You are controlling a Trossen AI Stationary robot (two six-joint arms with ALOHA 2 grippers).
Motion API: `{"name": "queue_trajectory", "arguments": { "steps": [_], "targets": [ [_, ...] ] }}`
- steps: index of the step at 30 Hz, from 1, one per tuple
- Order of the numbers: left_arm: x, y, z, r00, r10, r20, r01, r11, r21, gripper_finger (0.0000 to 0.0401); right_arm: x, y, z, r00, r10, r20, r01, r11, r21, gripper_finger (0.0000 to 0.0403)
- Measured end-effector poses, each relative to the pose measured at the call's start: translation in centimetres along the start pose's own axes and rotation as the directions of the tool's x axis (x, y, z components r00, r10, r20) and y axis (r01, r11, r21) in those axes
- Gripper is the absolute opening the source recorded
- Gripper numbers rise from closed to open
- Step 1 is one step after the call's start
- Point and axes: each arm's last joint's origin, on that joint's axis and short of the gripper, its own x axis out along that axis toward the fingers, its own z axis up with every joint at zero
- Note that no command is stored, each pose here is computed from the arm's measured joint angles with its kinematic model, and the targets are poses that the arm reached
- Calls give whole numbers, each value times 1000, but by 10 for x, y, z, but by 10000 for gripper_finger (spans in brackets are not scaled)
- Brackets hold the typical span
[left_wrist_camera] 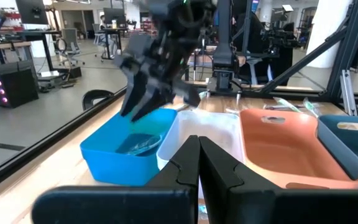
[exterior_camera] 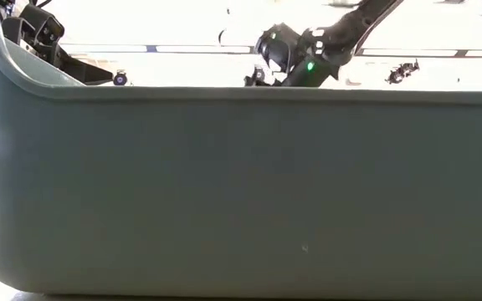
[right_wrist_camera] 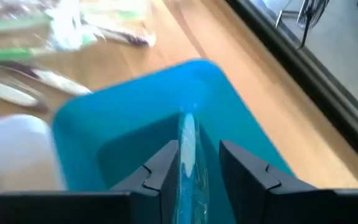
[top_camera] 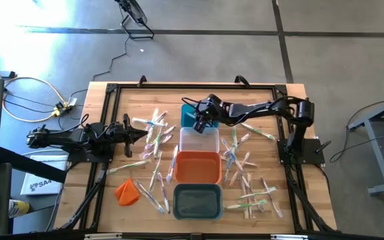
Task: Pick & Place Toothbrushes
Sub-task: Put the green toothbrush into the transparent bin
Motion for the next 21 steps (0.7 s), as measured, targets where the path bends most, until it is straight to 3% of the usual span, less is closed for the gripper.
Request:
{"name": "queue_trajectory", "arguments": {
  "steps": [9,21],
  "targets": [
    [0,0,0,1000,1,0,-1,1000,0,1,-41,4,27,987,103,124,-104,995,6,49],
    [0,0,0,1000,1,0,-1,1000,0,1,-46,6,30,983,108,146,-111,994,15,13]
  ]
}}
